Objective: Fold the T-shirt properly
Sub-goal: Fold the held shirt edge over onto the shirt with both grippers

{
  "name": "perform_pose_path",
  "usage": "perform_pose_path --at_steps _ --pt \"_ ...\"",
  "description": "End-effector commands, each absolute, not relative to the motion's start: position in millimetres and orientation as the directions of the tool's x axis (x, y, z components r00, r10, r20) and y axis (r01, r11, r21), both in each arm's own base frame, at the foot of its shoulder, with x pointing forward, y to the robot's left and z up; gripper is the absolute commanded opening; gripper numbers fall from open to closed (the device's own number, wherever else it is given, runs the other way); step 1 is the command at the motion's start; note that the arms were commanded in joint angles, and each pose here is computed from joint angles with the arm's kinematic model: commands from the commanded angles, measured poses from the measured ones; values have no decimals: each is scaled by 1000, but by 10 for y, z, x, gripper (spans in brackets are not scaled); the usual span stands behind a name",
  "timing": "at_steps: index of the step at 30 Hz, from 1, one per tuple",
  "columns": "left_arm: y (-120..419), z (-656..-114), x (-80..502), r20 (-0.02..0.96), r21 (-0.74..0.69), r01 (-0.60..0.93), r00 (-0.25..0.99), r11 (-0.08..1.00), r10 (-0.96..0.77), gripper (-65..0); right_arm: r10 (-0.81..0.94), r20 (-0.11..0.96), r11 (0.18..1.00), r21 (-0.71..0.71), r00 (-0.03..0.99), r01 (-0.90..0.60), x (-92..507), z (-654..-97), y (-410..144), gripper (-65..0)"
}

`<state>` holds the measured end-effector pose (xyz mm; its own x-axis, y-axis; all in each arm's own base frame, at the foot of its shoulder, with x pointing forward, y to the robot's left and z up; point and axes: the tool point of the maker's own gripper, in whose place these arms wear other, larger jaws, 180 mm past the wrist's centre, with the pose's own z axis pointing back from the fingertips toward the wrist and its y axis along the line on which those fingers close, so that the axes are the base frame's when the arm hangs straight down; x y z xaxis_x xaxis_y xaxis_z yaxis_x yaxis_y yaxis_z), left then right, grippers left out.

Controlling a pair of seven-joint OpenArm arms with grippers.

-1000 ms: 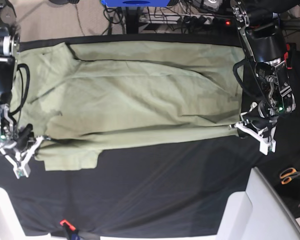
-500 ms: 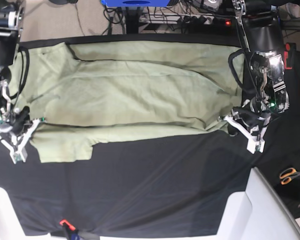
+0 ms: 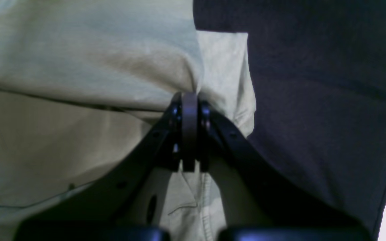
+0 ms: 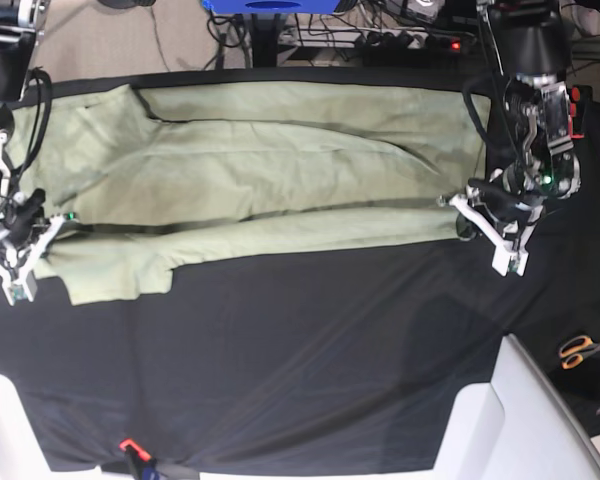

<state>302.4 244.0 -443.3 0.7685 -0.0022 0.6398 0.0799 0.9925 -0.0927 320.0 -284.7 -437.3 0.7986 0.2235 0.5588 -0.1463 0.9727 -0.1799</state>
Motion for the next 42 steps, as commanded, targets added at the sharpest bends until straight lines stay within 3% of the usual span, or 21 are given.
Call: perform_pose_path --at_steps 1,29,42 --pt "2476 -4211 3184 698 -72 95 716 993 -18 -650 232 585 969 -207 777 -134 3285 -4221 -2938 -650" --pt "2565 -4144 2829 684 2 140 723 990 -103 -650 250 515 960 -241 820 -142 2737 -4125 -2802 -650" --pt "2589 -4360 2649 635 -12 130 767 991 -93 -650 209 453 974 -177 867 -143 2456 -4402 -2615 -650"
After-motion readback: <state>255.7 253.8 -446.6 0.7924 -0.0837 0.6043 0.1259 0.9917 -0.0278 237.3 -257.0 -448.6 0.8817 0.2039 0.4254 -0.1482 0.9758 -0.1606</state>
